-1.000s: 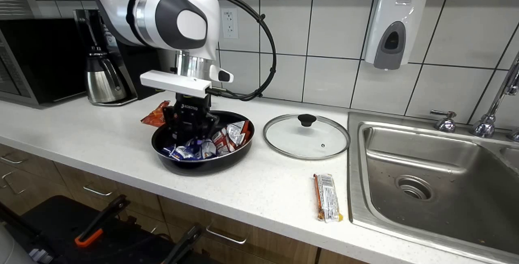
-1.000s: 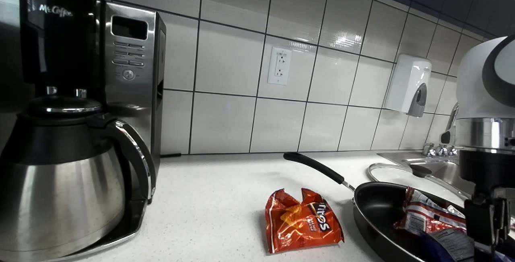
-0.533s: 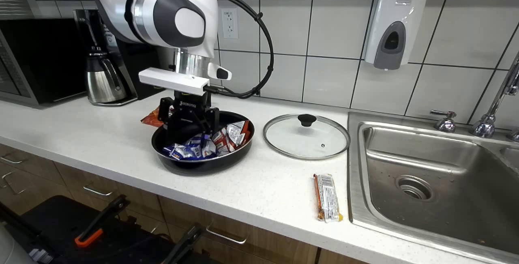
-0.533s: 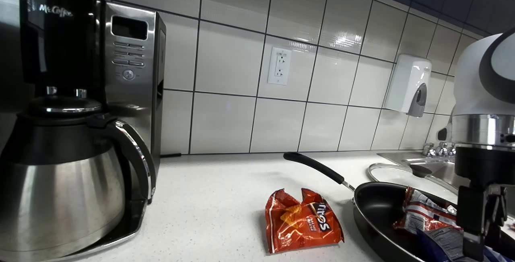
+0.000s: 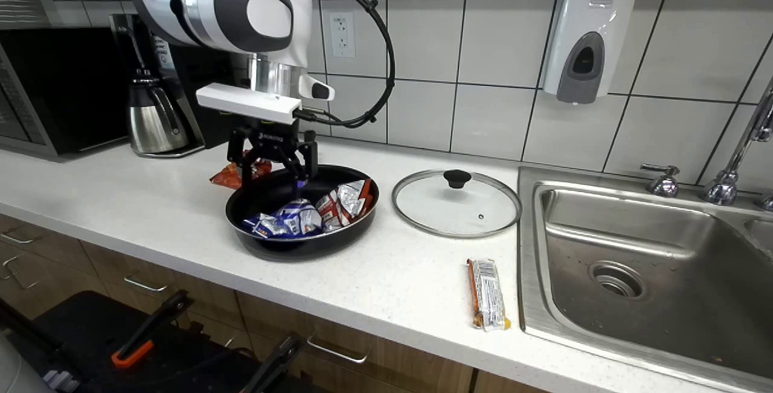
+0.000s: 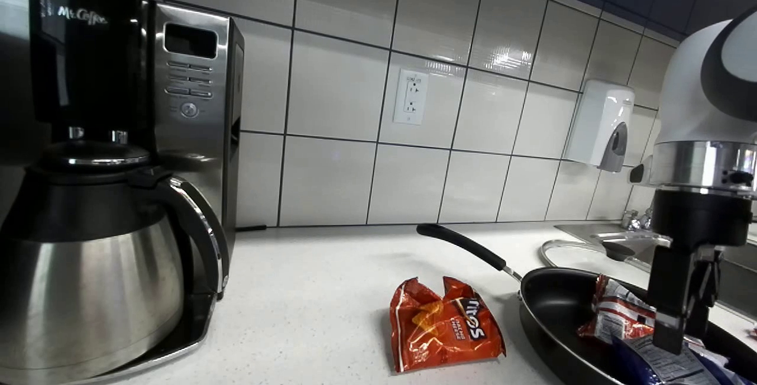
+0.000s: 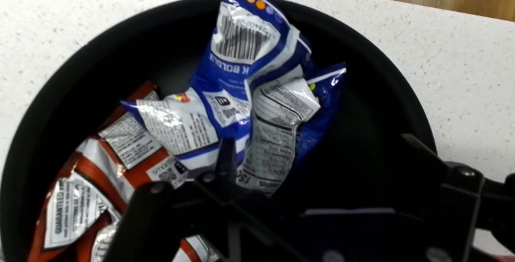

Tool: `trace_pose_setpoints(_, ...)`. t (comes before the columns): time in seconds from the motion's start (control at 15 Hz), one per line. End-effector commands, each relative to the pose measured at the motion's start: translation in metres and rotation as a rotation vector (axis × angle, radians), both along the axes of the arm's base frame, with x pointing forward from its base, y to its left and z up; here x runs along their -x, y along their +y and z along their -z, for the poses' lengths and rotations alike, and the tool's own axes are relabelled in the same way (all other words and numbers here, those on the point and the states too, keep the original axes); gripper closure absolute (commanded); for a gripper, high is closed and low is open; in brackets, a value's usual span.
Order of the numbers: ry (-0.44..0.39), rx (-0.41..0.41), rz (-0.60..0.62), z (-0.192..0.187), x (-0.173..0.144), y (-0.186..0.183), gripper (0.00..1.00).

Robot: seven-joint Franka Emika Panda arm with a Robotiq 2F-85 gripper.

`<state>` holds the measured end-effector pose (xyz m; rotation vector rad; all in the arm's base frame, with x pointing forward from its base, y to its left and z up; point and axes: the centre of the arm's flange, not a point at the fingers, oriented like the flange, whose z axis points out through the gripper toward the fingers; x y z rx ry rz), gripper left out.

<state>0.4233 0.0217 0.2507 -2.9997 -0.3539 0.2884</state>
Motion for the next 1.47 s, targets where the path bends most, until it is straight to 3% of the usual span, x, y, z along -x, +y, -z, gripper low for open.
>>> trace_pose_setpoints(0.0,-0.041,-0.007,-0.001,-0.027,-0.009,0.024,0.00)
trace_pose_setpoints(0.73,-0.082,-0.003,0.003,-0.053,-0.065,0.115,0.00)
trace_pose_setpoints(1.4,-0.048,-0.004,0.162,-0.008,-0.126,0.171,0.00)
